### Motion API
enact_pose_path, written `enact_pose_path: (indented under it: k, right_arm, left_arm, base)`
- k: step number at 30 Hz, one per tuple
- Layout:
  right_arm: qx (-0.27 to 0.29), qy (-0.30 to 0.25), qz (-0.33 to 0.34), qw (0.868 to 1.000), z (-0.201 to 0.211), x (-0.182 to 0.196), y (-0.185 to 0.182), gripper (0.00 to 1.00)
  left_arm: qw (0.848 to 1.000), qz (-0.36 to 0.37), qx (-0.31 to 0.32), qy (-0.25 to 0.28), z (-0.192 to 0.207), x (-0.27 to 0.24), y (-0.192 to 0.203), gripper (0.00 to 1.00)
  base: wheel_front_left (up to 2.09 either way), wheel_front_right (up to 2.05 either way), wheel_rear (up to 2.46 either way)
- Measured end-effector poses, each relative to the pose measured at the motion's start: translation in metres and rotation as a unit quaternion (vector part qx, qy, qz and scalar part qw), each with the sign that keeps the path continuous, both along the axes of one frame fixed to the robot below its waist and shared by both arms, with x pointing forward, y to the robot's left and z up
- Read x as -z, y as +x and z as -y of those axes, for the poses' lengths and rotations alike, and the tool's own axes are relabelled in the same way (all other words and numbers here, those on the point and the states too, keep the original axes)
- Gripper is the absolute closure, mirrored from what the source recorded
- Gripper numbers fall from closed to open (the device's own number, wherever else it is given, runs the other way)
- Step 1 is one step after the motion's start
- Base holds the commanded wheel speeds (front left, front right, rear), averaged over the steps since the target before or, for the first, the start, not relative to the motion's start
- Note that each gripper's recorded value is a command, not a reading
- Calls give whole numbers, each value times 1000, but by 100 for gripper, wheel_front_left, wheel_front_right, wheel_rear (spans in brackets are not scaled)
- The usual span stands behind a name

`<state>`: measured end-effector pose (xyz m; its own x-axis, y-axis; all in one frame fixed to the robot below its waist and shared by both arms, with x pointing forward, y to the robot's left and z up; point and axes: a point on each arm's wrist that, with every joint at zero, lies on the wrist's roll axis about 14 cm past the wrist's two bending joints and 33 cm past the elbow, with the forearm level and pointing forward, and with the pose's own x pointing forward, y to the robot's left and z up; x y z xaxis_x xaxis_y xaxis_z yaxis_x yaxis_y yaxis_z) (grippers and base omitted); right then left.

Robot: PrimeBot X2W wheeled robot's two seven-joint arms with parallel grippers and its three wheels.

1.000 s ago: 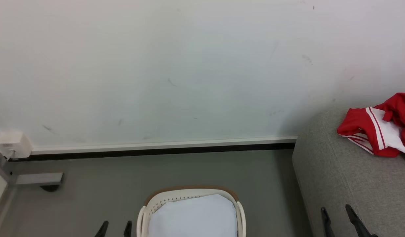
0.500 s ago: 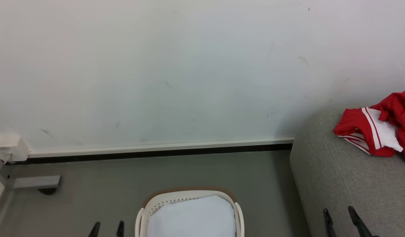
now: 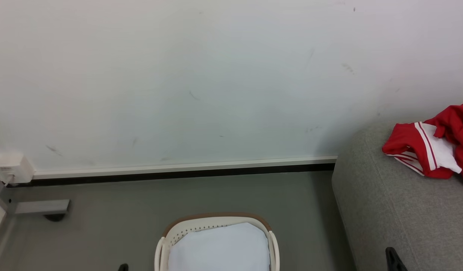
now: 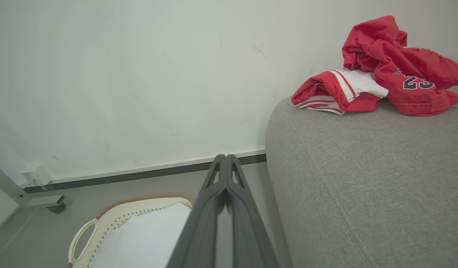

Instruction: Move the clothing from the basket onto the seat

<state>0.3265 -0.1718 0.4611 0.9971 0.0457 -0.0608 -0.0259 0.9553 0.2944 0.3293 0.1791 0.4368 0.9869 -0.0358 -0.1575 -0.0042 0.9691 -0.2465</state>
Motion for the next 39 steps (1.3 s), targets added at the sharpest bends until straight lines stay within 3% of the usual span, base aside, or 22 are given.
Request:
enact_pose_path:
  k: [19,39]
  right_arm:
    - [40,151,-12,988,14,-4,12,100]
    - [56,282,-9,958,21,-15,27,100]
  left_arm:
    - [986,0,-49,-158,-9,-12,14,100]
    - [954,6,-72,-290,-14,-25,27,100]
  base:
    - [0,0,0]
    - [0,0,0]
